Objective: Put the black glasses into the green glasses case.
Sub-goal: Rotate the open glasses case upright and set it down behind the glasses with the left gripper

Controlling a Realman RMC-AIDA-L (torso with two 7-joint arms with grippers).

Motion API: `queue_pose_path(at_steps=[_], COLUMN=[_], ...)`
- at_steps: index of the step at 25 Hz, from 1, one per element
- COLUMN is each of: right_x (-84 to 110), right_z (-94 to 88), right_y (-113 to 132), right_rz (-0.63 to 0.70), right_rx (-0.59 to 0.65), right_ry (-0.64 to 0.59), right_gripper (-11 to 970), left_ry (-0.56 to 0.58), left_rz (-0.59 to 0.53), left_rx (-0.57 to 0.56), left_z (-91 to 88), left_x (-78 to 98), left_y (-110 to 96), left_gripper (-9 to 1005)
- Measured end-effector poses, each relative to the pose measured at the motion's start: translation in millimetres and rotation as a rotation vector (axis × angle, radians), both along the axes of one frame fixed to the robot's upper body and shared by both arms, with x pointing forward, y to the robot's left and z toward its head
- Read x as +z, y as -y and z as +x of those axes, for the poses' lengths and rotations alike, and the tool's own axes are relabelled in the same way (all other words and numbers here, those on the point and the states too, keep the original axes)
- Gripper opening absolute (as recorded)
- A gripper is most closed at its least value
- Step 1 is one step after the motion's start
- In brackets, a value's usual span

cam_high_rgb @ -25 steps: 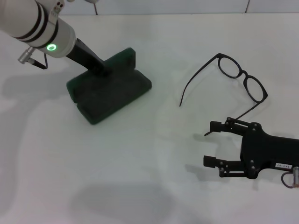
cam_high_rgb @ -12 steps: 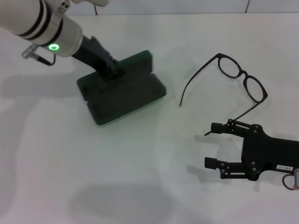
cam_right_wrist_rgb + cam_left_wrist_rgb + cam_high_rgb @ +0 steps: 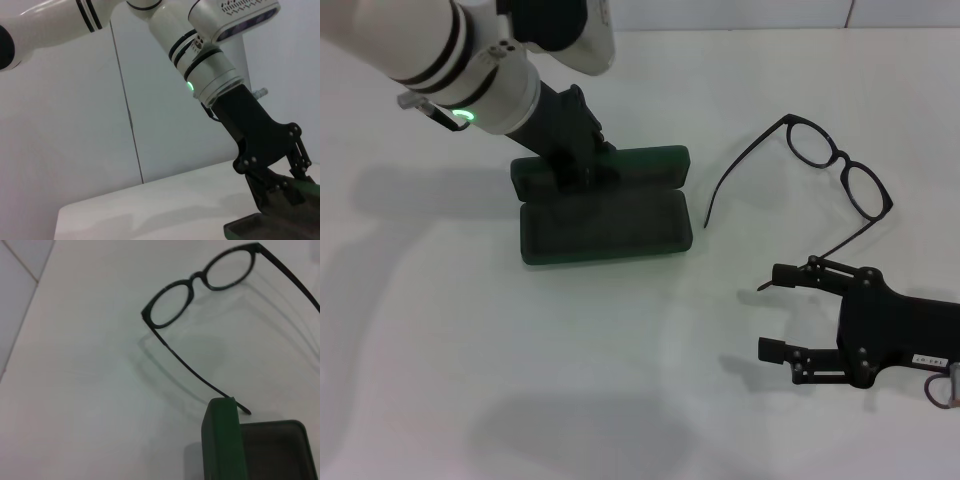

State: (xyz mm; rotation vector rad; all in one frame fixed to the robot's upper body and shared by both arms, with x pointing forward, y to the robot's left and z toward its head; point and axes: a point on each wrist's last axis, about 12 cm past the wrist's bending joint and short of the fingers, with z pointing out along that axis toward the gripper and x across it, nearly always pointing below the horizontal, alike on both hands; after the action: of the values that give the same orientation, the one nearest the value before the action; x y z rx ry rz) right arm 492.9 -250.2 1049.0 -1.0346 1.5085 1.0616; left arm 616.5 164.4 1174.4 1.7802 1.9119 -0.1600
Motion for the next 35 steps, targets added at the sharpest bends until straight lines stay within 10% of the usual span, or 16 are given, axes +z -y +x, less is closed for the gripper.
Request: queue_pose_path(at_steps=[35], right_x=[-1.5], right_z=[-1.9], right_y=[0], right_rz=[0.004], right_rx=[-0.002], right_ry=[-0.010], right_gripper=[869], left_ry=[0.005], left_rz=[-0.061], left_rx=[-0.011], left_z=[-10.9], left_x=[-10.9], left_y=[14], left_gripper=[360])
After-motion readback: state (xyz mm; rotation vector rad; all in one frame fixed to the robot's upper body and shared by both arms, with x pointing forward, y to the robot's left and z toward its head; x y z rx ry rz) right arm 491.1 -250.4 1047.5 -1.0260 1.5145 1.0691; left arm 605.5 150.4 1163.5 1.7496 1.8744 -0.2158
